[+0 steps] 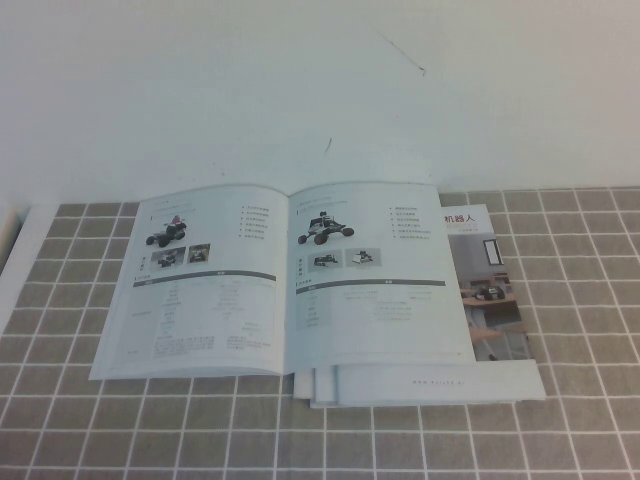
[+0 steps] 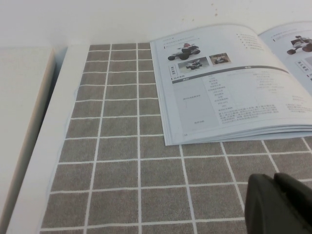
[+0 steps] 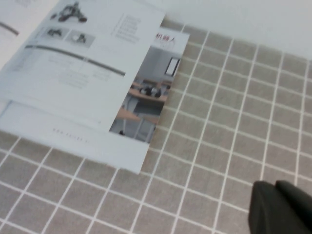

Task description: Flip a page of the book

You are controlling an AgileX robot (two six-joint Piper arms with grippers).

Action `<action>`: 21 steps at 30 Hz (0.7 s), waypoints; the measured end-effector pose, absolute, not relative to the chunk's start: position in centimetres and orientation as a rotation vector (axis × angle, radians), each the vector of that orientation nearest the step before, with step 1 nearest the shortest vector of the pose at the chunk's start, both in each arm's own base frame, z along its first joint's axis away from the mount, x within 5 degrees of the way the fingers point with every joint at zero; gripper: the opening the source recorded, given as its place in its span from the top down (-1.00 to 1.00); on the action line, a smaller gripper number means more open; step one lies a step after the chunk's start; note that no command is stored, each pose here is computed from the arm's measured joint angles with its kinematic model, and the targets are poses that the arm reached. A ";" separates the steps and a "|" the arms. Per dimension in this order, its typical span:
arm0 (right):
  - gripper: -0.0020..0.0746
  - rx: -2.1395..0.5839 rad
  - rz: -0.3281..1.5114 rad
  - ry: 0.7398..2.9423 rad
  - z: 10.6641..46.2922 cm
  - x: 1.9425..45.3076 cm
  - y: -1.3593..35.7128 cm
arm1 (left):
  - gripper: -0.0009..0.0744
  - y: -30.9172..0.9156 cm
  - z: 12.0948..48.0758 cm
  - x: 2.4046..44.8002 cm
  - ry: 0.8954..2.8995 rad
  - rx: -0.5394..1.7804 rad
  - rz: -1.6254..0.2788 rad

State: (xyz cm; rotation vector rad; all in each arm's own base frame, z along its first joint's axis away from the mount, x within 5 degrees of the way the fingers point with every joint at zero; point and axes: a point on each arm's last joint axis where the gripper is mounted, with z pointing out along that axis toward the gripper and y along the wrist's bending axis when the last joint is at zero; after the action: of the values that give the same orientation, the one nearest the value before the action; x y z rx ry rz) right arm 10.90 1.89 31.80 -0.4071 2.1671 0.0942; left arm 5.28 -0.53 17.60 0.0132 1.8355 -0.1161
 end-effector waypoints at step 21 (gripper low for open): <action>0.95 -0.375 0.014 1.890 27.7 3.0 2.0 | 0.99 -0.5 17.6 5.3 1.838 0.008 -0.119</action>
State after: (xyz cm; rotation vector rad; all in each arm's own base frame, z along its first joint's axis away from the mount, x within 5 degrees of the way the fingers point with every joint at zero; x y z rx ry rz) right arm 3.04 2.03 27.65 -0.3753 1.8901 0.0140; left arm 5.27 -0.53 17.61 0.0081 1.8380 -0.1193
